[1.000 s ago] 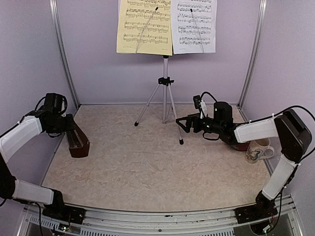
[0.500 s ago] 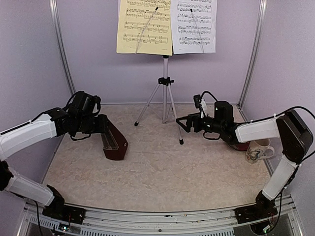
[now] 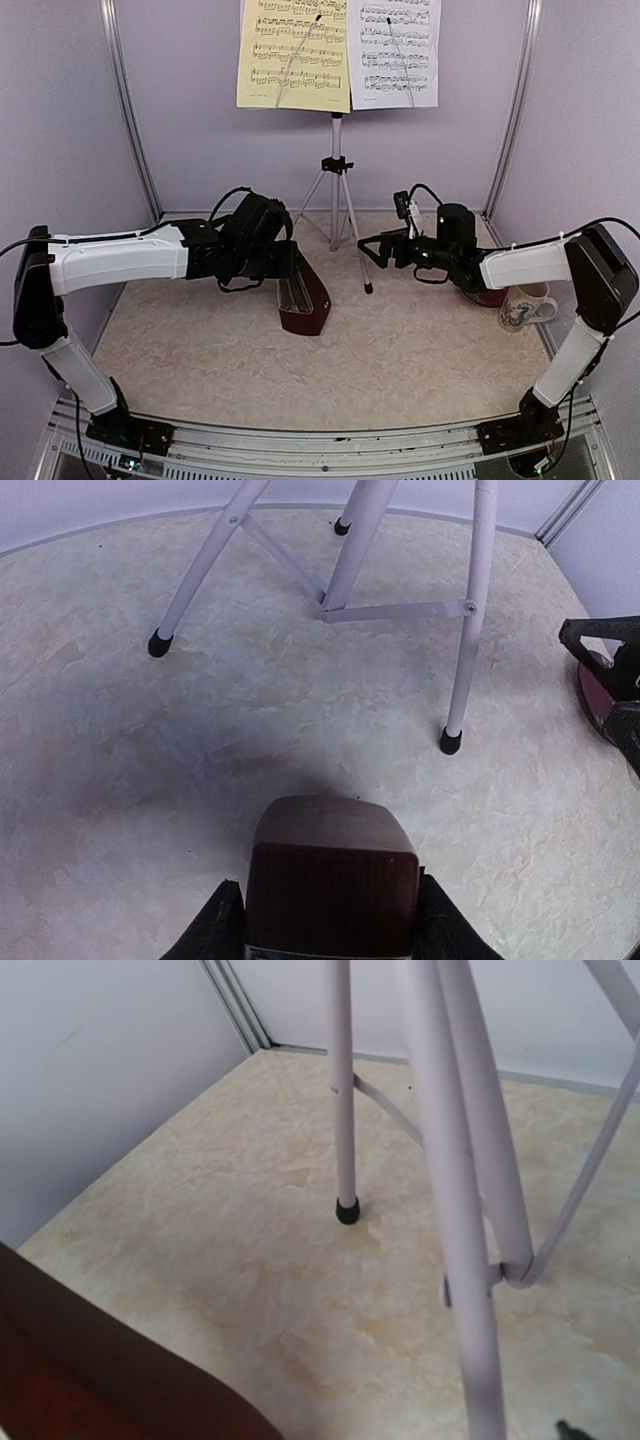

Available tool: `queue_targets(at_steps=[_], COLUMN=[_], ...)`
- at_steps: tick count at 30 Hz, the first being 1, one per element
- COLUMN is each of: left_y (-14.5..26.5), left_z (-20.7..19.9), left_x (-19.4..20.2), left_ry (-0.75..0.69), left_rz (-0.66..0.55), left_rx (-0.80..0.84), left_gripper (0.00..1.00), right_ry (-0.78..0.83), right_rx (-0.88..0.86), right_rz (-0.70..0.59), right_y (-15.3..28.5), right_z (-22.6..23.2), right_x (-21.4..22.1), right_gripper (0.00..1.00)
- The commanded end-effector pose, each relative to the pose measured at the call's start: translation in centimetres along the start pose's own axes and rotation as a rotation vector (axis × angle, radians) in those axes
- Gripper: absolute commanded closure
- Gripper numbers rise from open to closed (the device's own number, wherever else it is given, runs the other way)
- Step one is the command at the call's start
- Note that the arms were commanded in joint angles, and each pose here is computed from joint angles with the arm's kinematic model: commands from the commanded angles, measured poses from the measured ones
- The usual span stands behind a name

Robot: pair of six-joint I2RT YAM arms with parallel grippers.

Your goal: Set up the instrument practice props

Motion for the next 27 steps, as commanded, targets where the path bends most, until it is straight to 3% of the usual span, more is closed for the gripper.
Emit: queue_targets(at_steps=[1,6,12,15,19,23,27], left_y=[0.2,0.7,2.7,4.3,5.3,3.5,0.0], left_z=[-3.1,-4.2,-6.0,-5.4,0.1,6.3,9.3], left_x=[-1.9,-2.2,-3.0,-3.8,-4.5,-3.5,-1.0], left_ry=[0.077,0.048,-0.011,0.003,0.095,0.124,0.115], left_rz=[-0.076,-0.070,-0.088,-0.131,-0.195,-0.203,-0.128], left_rx=[0.072,0.135,0.297,0.362,0.375,0.275,0.211], left_gripper=[0.63,0.35,0.13,0.13,0.18,0.25,0.35], right_ry=[-0.012,-0.015,-0.018,-0.022,-0.023,-0.030,-0.040], right_rx=[-0.015,-0.019,-0.018,-0.015,-0.002,0.011,0.014], right_rz=[0.020,0.030,0.038,0.047,0.055,0.083,0.102], right_y=[0.1,-0.1,-0.3,-0.3,0.2,0.5,1.0], right_z=[0.6,0.6,0.6,0.7,0.8,0.7,0.9], right_x=[0.5,0.7,0.9,1.0,1.0,1.7,2.2], right_gripper=[0.01,0.01,0.01,0.00,0.01,0.01,0.01])
Point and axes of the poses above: each gripper's point midway between its finger pads, its own y axis back along the fingers, its own z axis along the line the jaws close on, x = y × z, the point moved 4 cm from there along y, back along the fingers, and after that the axes turned 7 degrees about y, right-handed, at the moved point
